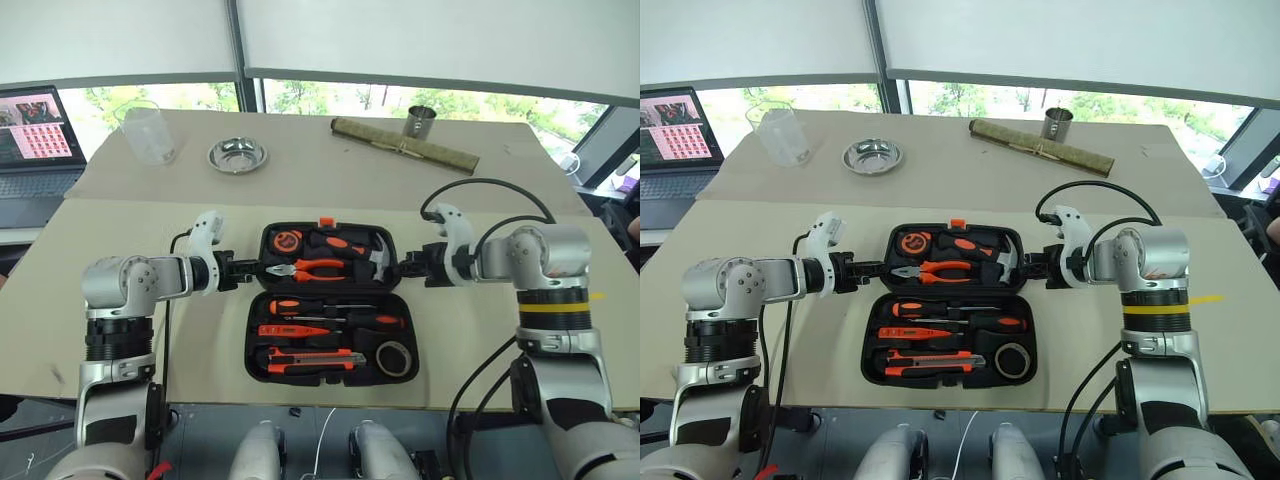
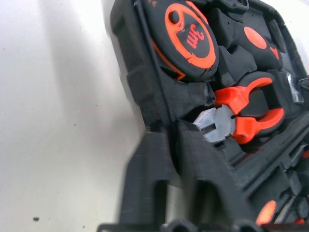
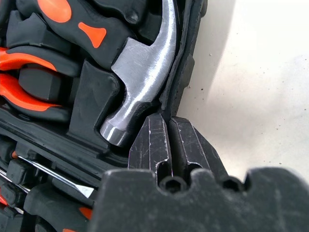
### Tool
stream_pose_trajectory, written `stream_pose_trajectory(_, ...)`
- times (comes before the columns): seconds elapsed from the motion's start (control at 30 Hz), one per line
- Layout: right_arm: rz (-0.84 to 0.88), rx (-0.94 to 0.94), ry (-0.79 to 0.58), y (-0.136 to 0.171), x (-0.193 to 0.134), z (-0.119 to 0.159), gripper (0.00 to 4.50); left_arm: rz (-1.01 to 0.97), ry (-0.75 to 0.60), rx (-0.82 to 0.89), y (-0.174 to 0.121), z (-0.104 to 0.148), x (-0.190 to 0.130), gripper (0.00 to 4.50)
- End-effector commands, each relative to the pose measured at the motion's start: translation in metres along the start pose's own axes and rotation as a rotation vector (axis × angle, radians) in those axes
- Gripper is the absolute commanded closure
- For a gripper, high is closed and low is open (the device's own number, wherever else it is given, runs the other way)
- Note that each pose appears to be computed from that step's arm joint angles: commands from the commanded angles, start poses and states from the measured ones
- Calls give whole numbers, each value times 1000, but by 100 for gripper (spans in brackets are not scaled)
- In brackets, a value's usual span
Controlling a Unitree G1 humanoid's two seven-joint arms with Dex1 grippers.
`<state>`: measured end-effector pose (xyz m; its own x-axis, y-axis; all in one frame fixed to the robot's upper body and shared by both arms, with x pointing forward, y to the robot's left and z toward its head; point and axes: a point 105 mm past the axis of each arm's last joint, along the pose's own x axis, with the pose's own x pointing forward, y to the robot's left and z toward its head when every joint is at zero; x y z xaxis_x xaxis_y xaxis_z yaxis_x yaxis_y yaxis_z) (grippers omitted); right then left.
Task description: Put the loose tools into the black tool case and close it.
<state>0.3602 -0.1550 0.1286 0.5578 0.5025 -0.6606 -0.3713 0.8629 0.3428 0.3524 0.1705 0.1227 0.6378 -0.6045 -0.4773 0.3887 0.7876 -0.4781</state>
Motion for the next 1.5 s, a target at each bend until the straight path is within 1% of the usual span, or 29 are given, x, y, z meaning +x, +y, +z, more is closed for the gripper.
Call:
stream_pose_trajectory(0.03, 28, -59, -108, 7, 1, 15, 450, -23, -48, -33, 2, 1, 1, 445)
stream_pose_trajectory(0.13, 45, -206, -253, 13, -9, 28, 450, -72, -167, -22, 4, 9, -4, 445)
stream_pose_trajectory(0.2, 51, -325, -362, 18, -18, 37, 450, -91, -300, 40, 5, 22, -10, 445)
stream_pose_trajectory(0.23, 91, -419, -402, 26, -25, 36, 450, -84, -402, 106, 6, 32, -16, 445)
stream_pose_trajectory(0.3, 132, -578, -460, 38, -35, 32, 450, -68, -537, 200, 7, 43, -25, 445)
stream_pose_trajectory(0.33, 125, -672, -502, 41, -41, 31, 450, -61, -601, 243, 6, 46, -30, 445)
stream_pose_trajectory(0.37, 74, -782, -549, 35, -46, 28, 450, -93, -658, 290, 0, 47, -38, 445)
stream_pose_trajectory(0.43, -22, -971, -568, 21, -51, 19, 450, -131, -714, 376, -8, 45, -49, 445)
stream_pose_trajectory(0.47, -47, -1031, -565, 17, -51, 15, 450, -144, -719, 404, -10, 42, -51, 445)
stream_pose_trajectory(0.5, -60, -1130, -567, 15, -51, 9, 450, -156, -722, 479, -13, 37, -54, 445)
stream_pose_trajectory(0.57, -96, -1285, -602, 11, -50, -1, 450, -192, -677, 670, -20, 16, -58, 445)
stream_pose_trajectory(0.63, -106, -1396, -607, 9, -46, -12, 450, -220, -624, 785, -21, -1, -58, 445)
stream_pose_trajectory(0.73, -119, -1590, -557, 1, -33, -43, 450, -272, -408, 1041, -14, -57, -52, 445)
stream_pose_trajectory(0.77, -108, -1628, -551, 0, -31, -53, 450, -295, -357, 1065, -12, -72, -52, 445)
stream_pose_trajectory(0.8, -88, -1618, -542, -2, -29, -60, 450, -293, -330, 1072, -8, -81, -52, 445)
stream_pose_trajectory(0.83, -71, -1608, -532, -3, -28, -66, 414, -290, -327, 1060, -5, -85, -53, 449)
stream_pose_trajectory(0.87, -71, -1600, -537, -4, -28, -70, 375, -294, -329, 1043, -3, -88, -55, 413)
stream_pose_trajectory(0.9, -75, -1594, -539, -5, -30, -71, 349, -297, -325, 1045, -3, -89, -57, 376)
stream_pose_trajectory(0.93, -89, -1594, -550, -6, -33, -71, 317, -288, -324, 1045, 0, -89, -60, 348)
stream_pose_trajectory(0.97, -102, -1587, -553, -9, -36, -71, 275, -280, -329, 1047, 1, -88, -62, 306)
stream_pose_trajectory(1.1, -160, -1513, -554, -21, -54, -65, 145, -275, -315, 985, 7, -85, -67, 158)
stream_pose_trajectory(1.17, -172, -1436, -548, -29, -63, -61, 82, -264, -330, 952, 9, -78, -68, 152)
stream_pose_trajectory(1.2, -164, -1414, -530, -32, -69, -60, 108, -261, -342, 930, 9, -73, -68, 152)
stream_pose_trajectory(1.27, -99, -1359, -471, -33, -77, -67, 137, -274, -345, 905, 7, -67, -68, 152)
stream_pose_trajectory(1.33, -20, -1308, -407, -31, -81, -80, 212, -301, -343, 879, 5, -63, -66, 152)
stream_pose_trajectory(1.43, 115, -1226, -323, -17, -86, -103, 314, -328, -339, 867, 3, -52, -60, 227)
stream_pose_trajectory(1.47, 159, -1214, -296, -10, -87, -111, 343, -335, -332, 861, 3, -48, -57, 263)
stream_pose_trajectory(1.5, 204, -1193, -256, -4, -86, -122, 385, -345, -308, 844, 4, -45, -51, 306)
